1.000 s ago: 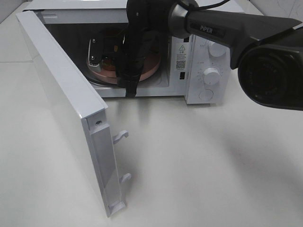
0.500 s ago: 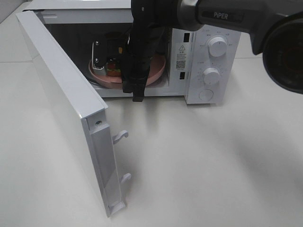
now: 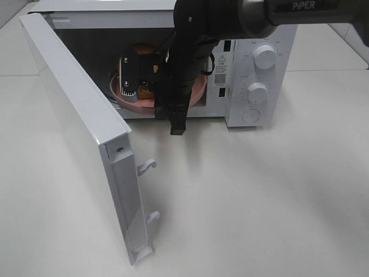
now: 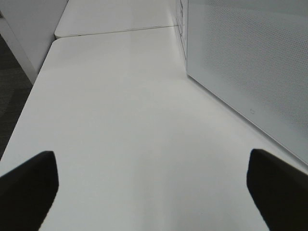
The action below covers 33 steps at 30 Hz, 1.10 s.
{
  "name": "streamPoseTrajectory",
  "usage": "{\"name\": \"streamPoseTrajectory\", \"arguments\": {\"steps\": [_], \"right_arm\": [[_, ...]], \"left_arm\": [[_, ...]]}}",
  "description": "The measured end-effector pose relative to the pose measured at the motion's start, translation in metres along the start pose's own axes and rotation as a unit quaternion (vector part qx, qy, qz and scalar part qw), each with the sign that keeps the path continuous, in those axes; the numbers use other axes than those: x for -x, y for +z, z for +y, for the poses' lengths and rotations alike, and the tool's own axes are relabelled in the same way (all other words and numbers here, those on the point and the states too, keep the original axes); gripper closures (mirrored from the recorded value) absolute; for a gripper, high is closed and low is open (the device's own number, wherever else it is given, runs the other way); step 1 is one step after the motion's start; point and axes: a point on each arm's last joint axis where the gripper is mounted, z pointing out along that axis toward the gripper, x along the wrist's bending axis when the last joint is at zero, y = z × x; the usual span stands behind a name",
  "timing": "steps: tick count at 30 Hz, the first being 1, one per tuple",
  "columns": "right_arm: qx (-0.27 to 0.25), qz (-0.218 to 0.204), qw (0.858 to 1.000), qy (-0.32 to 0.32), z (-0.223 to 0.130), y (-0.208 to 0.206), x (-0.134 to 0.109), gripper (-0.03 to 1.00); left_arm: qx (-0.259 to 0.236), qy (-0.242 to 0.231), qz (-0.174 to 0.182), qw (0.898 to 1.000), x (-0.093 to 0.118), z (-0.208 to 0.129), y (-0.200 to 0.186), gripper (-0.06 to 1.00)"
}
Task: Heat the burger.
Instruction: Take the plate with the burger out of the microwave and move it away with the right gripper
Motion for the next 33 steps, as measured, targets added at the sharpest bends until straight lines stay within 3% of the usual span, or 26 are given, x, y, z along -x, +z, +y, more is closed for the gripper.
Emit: {"name": "streamPoseTrajectory", "arguments": {"steps": [7,16,33], "right_arm": [[0.014,-0.018,1.0,-0.01,-0.005,-0.012,-0.012,0.92],[0.041,-0.076,0.996,-0.026,-0.007,-0.034,-0.024,0.92],[0.037,-0.078,0.994,-0.07,-0.021,-0.056,-0.053,0.9]], "left_arm": [[0.0,0.0,0.0,1.0,0.0,0.0,0.0,-0.04],[0.0,0.0,0.0,1.0,0.0,0.0,0.0,-0.04],[0.0,0.0,0.0,1.0,0.0,0.0,0.0,-0.04]]}}
